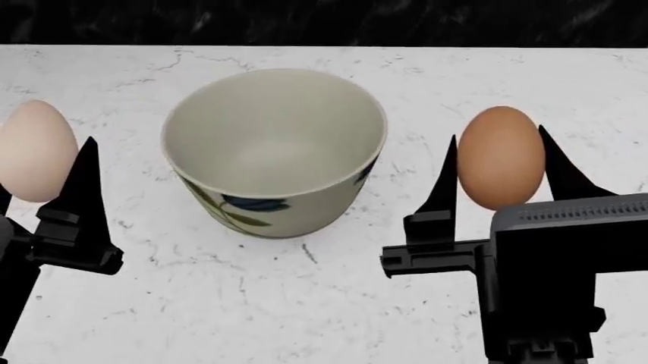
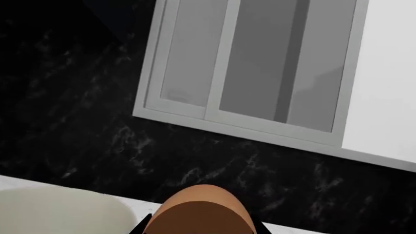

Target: Place the eggs and milk next to the bowl.

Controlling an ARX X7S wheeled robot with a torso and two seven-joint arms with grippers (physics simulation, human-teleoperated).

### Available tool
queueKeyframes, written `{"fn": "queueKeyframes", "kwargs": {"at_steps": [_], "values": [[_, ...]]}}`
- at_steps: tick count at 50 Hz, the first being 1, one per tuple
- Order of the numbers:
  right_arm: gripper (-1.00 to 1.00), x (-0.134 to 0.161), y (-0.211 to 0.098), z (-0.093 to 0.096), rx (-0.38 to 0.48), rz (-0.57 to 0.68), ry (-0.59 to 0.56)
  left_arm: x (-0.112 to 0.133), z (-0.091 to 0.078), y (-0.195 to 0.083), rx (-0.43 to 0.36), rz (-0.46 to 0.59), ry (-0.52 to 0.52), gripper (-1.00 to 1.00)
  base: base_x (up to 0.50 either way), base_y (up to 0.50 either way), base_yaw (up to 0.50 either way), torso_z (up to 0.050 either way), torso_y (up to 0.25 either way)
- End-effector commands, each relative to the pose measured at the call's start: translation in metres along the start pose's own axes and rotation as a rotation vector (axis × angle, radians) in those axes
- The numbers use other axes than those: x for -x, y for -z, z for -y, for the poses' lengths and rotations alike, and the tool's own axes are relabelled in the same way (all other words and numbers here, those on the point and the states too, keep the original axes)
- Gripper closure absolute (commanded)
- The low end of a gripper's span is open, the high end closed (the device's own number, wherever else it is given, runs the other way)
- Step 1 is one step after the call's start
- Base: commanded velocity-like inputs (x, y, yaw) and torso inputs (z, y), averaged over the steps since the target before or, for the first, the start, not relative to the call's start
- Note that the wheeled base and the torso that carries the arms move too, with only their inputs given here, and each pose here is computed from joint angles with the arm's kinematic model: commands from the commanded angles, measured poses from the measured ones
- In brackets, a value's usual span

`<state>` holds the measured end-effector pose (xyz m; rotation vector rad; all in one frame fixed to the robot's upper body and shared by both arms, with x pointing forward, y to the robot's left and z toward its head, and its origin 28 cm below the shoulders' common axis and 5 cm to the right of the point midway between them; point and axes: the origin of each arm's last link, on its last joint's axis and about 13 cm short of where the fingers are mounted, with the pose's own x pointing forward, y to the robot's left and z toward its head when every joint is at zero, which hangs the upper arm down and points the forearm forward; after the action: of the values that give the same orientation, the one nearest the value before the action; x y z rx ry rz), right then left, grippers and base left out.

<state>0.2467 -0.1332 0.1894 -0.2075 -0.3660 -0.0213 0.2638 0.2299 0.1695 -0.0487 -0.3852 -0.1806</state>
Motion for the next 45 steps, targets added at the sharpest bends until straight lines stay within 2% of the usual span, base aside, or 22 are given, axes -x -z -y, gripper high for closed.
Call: {"fn": "queueKeyframes", "kwargs": {"at_steps": [1,17,25,29,31,38,45], "values": [[1.00,-0.002,-0.001,0.002,0.007,0.010,-0.004,-0.003,-0.001,-0.003,0.046,0.022,-0.011,1.00,0.26,0.00,0.00,0.000,0.000],[1.00,-0.002,-0.003,0.002,-0.003,0.028,-0.012,-0.004,-0.001,-0.003,0.045,0.025,-0.012,1.00,0.25,0.00,0.00,0.000,0.001],[1.00,-0.002,-0.002,0.002,0.001,0.021,-0.025,-0.005,-0.001,-0.002,0.050,0.005,-0.008,1.00,0.00,0.00,0.00,0.000,0.001],[1.00,-0.002,0.000,0.002,0.000,0.016,-0.028,-0.007,-0.007,-0.006,0.028,-0.067,0.015,1.00,0.00,0.00,0.00,0.000,0.000],[1.00,-0.002,0.000,0.002,-0.003,0.017,-0.029,-0.009,-0.012,-0.010,0.047,-0.116,0.024,1.00,0.00,0.00,0.00,0.000,0.000],[1.00,-0.003,0.002,0.001,-0.010,0.014,-0.042,-0.007,-0.030,-0.017,-0.019,-0.296,0.072,1.00,0.00,0.00,0.00,0.000,0.000],[1.00,-0.003,0.004,0.001,-0.012,0.009,-0.048,-0.001,-0.036,-0.013,-0.059,-0.406,0.133,1.00,0.00,0.00,0.00,0.000,0.000]]}}
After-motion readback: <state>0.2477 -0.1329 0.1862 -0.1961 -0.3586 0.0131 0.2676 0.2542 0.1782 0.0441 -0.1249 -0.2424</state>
